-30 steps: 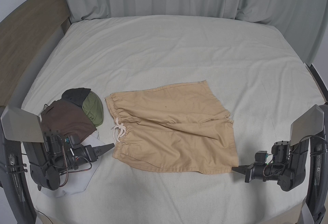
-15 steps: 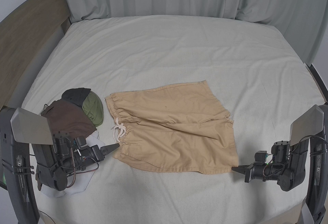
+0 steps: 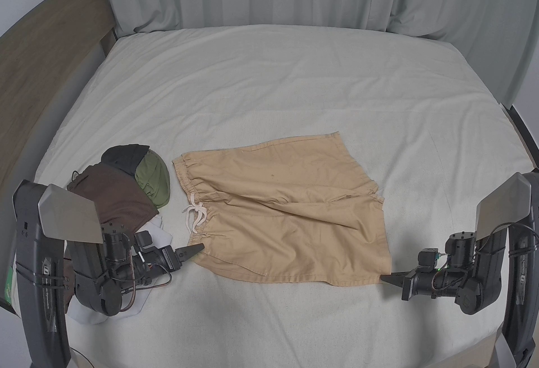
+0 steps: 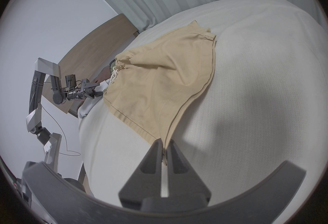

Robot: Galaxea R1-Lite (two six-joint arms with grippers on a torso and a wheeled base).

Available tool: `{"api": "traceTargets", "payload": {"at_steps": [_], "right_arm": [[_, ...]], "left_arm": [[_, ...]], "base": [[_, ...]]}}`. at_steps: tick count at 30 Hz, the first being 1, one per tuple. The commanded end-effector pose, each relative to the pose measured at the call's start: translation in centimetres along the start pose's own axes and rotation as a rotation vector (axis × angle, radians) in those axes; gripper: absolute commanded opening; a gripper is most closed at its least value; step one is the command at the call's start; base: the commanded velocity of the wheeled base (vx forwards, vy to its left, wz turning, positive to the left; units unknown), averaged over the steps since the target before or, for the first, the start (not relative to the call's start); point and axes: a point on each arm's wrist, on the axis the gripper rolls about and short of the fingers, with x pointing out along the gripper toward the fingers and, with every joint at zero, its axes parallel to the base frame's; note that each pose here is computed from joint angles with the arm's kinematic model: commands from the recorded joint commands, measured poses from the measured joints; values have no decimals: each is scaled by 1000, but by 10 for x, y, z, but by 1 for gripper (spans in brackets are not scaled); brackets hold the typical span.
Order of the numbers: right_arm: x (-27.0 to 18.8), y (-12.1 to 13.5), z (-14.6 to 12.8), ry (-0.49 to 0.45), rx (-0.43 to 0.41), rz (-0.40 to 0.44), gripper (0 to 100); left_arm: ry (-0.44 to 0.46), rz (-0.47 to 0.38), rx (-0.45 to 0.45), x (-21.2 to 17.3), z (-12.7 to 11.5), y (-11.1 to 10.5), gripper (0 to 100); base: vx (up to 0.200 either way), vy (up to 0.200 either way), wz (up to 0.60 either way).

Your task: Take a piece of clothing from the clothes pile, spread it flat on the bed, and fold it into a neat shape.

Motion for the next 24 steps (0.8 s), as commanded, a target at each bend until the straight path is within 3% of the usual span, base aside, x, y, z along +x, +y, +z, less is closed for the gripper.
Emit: {"api": "traceTargets", "payload": {"at_steps": [1, 8, 22, 23, 24], "right_arm": [[1, 0, -1, 3, 1, 0, 0], [1, 1, -2, 7, 2, 2, 0], [1, 1, -2, 7, 2, 2, 0], [1, 1, -2, 7, 2, 2, 0], [1, 0, -1, 5, 1, 1, 0]], "left_arm": [[9, 0, -7, 6, -4, 3, 100], [9, -25, -55, 10, -3, -5, 100], [18, -20, -62, 17, -8, -4, 100], [18, -20, -62, 17, -8, -4, 0], [15, -21, -60, 17, -8, -5, 0]], "base": [[0, 0, 0], [0, 0, 0], [0, 0, 0], [0, 0, 0], [0, 0, 0]]}}
